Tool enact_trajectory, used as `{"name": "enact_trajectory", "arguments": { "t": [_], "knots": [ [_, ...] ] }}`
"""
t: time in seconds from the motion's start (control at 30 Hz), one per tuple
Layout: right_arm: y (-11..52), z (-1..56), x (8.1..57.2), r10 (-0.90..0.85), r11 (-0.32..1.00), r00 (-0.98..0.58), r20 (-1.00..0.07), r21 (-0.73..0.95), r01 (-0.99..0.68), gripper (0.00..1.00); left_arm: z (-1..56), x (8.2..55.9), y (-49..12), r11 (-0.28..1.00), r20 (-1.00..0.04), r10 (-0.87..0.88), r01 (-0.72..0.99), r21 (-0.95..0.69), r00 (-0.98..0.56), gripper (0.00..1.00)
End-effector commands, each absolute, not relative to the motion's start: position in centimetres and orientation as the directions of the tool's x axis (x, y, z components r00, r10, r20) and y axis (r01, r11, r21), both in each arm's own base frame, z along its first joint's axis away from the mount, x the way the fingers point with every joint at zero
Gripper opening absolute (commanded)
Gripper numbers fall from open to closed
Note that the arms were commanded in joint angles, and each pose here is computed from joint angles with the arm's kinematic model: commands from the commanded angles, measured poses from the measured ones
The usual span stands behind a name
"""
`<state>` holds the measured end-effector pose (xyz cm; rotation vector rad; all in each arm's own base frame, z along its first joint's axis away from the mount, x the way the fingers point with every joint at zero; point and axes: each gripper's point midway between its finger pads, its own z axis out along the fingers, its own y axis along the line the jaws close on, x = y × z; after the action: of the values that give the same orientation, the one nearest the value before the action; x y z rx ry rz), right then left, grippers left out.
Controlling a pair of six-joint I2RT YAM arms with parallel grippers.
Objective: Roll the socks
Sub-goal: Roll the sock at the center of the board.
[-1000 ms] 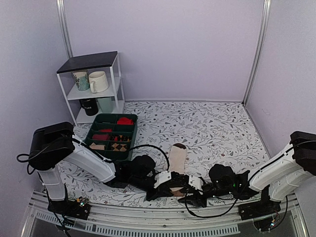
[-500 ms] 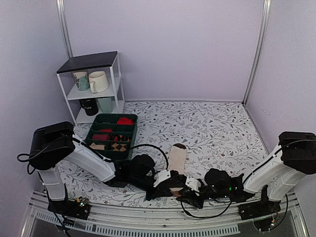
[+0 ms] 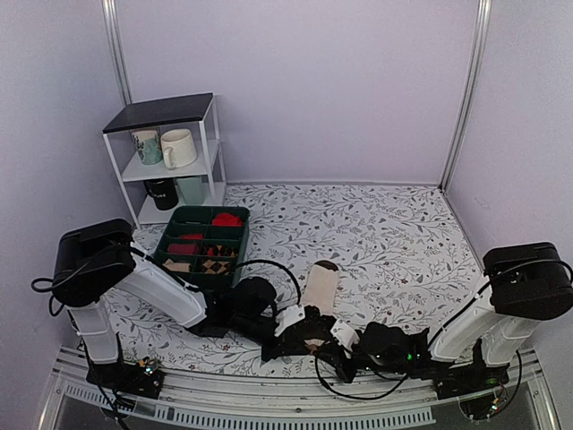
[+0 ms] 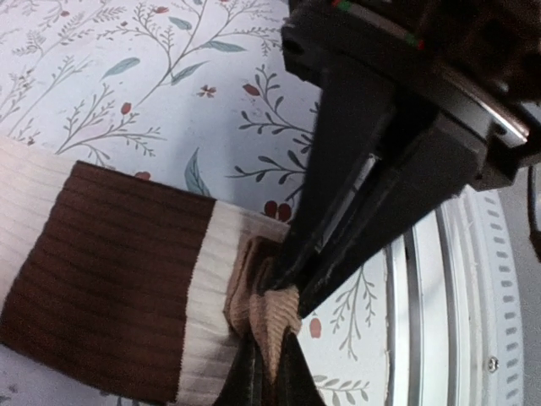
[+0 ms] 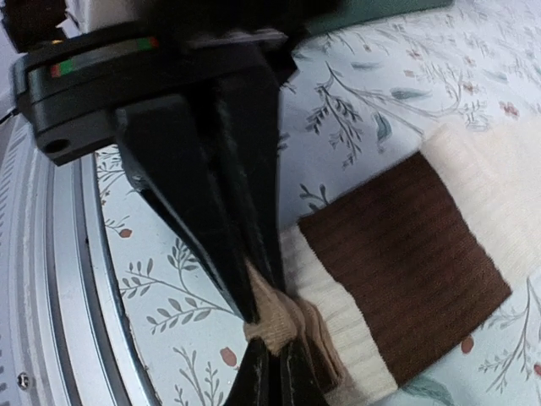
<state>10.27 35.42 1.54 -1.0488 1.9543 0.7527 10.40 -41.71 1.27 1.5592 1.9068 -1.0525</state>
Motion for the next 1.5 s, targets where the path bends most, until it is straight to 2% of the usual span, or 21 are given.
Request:
{"name": "enact_trajectory", "arguments": {
  "t": [0.0,0.13,0.2,0.33,0.4,0.53,0.67,0.83,1.07,1.47],
  "knots": [
    [29.1,-6.4,9.5,-0.604,0.607,-0.516,-0.607,0.069,-0.792,0.0,-3.9,8.1,-36.4,0.112,-0.575,0.772,0.948,-0.299,-0.272,0.0],
    [29.2,-6.1,9.0,-0.592,0.61,-0.544,-0.594,0.111,-0.784,0.0,-1.5,9.8,-36.2,0.146,-0.637,0.733,0.97,-0.196,-0.239,0.07],
    [29.5,-5.6,8.6,-0.583,0.6,-0.553,-0.596,0.143,-0.787,0.0,0.5,11.2,-36.0,0.182,-0.686,0.699,0.977,-0.107,-0.205,0.23],
    [29.6,-5.4,7.8,-0.579,0.586,-0.591,-0.562,0.216,-0.781,0.0,6.0,13.4,-35.2,0.234,-0.798,0.598,0.969,0.079,-0.08,0.42],
    [29.8,-5.1,7.5,-0.567,0.577,-0.629,-0.532,0.289,-0.764,0.0,8.2,13.0,-34.9,0.202,-0.838,0.545,0.97,0.136,0.004,0.46],
    [30.4,-4.1,7.4,-0.543,0.562,-0.715,-0.441,0.441,-0.7,0.0,10.9,11.5,-34.8,0.116,-0.879,0.451,0.967,0.229,0.154,0.46],
    [30.8,-3.5,7.4,-0.557,0.554,-0.771,-0.307,0.555,-0.621,0.0,10.6,9.8,-35.6,0.024,-0.878,0.427,0.967,0.252,0.218,0.46],
    [31.2,-3.3,8.0,-0.6,0.55,-0.768,-0.223,0.583,-0.598,0.0,8.8,9.1,-37.8,-0.059,-0.841,0.461,0.956,0.289,0.283,0.47],
    [31.4,-3.1,8.6,-0.617,0.54,-0.763,-0.195,0.6,-0.59,0.0,7.4,9.2,-40.2,-0.122,-0.805,0.474,0.932,0.342,0.357,0.47],
    [31.4,-2.9,8.5,-0.624,0.53,-0.758,-0.189,0.611,-0.588,0.0,3.6,10.1,-41.4,-0.147,-0.744,0.562,0.929,0.338,0.36,0.45]
  ]
}}
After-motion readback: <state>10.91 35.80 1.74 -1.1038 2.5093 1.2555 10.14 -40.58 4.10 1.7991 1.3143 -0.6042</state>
